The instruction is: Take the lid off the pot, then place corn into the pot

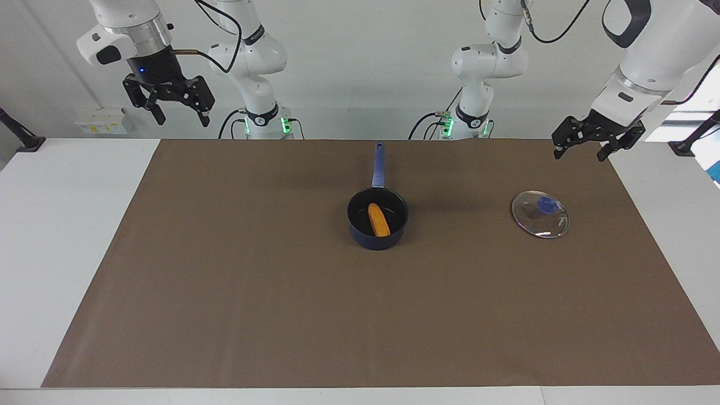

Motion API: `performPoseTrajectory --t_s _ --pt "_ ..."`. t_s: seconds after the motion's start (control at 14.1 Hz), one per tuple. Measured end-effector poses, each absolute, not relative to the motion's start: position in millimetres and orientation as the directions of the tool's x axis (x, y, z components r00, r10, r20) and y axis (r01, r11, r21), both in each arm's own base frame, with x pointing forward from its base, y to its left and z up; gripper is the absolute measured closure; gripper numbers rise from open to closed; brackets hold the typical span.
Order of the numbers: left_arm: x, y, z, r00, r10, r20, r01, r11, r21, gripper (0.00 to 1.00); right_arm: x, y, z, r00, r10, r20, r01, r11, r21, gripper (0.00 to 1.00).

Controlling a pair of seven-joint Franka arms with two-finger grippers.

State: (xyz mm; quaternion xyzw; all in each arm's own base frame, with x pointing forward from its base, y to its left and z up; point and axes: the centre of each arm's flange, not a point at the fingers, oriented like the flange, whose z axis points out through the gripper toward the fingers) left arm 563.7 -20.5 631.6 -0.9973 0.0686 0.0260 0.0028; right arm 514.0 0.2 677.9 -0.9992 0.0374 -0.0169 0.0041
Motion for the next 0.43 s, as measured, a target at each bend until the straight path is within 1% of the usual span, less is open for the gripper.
performPoseTrajectory --t_s 0.43 --pt "563.7 -20.6 631.6 0.989 -0.137 -0.052 -0.137 -0.991 -0.002 0.00 513.9 0.2 677.0 0.997 -0.066 0.032 -0.066 -0.998 -0.009 0.00"
